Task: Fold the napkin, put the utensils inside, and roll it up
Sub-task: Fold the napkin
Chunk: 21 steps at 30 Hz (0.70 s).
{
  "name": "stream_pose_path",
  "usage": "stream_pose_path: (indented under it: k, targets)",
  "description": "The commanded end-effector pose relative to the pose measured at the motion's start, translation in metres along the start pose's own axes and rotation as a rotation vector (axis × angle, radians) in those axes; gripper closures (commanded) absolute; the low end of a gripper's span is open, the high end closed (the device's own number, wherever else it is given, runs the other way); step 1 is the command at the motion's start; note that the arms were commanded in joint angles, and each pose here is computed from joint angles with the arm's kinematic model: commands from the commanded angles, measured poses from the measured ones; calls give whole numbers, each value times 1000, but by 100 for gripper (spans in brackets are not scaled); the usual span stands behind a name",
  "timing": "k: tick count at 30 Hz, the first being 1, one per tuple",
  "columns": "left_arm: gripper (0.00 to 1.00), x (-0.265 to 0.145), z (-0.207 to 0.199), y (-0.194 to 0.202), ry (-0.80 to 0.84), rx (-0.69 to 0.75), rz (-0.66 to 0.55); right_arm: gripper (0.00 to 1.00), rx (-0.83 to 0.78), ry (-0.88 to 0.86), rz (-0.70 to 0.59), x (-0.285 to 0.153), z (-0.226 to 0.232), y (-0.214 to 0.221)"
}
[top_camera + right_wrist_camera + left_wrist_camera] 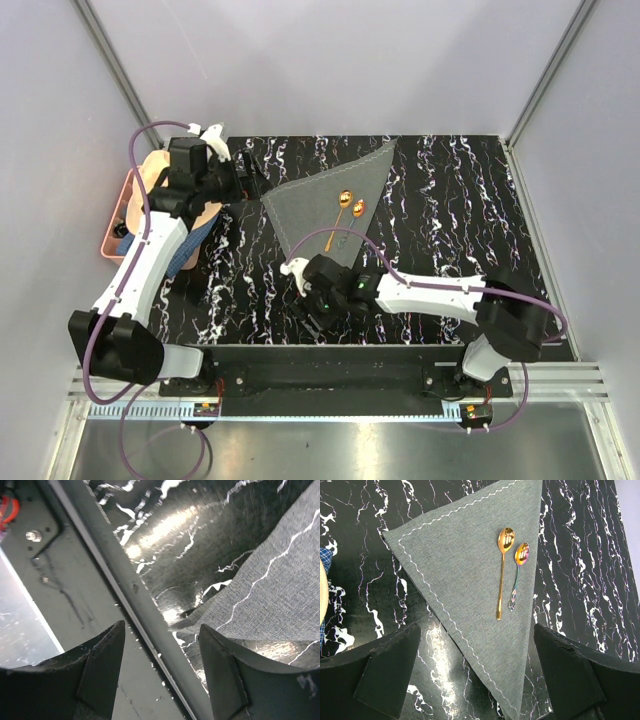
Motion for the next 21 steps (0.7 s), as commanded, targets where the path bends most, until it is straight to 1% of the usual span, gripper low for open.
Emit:
stream_pose_path:
  k: [1, 4, 8, 15, 18, 21]
  targets:
    - [1, -9, -8, -11, 21, 36, -63, 31, 27, 33, -8, 15, -3, 6]
    - [1, -11, -8, -12, 23, 36, -68, 32, 37, 28, 4, 24, -4, 12]
    - [1, -12, -9, -12, 25, 39, -72, 32, 52, 17, 53, 36, -5, 29]
    - [1, -14, -10, -13, 27, 40, -75, 32, 68, 37, 102, 41, -9, 45]
    - [1, -15, -12, -13, 33, 40, -77, 32, 58, 44, 98, 38, -7, 45]
    - [1, -15, -12, -14, 33, 39, -79, 32, 21, 68, 68, 29, -1, 34]
Point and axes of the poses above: each gripper's point midway between its finger pads, its own x axis out along the fingers, its own z axis along the line the jaws close on, y = z × x, the point moved 2 cm from there along -x, back along the fingers, and after that the axes turned 13 degrees about -x, right-handed, at the moved point
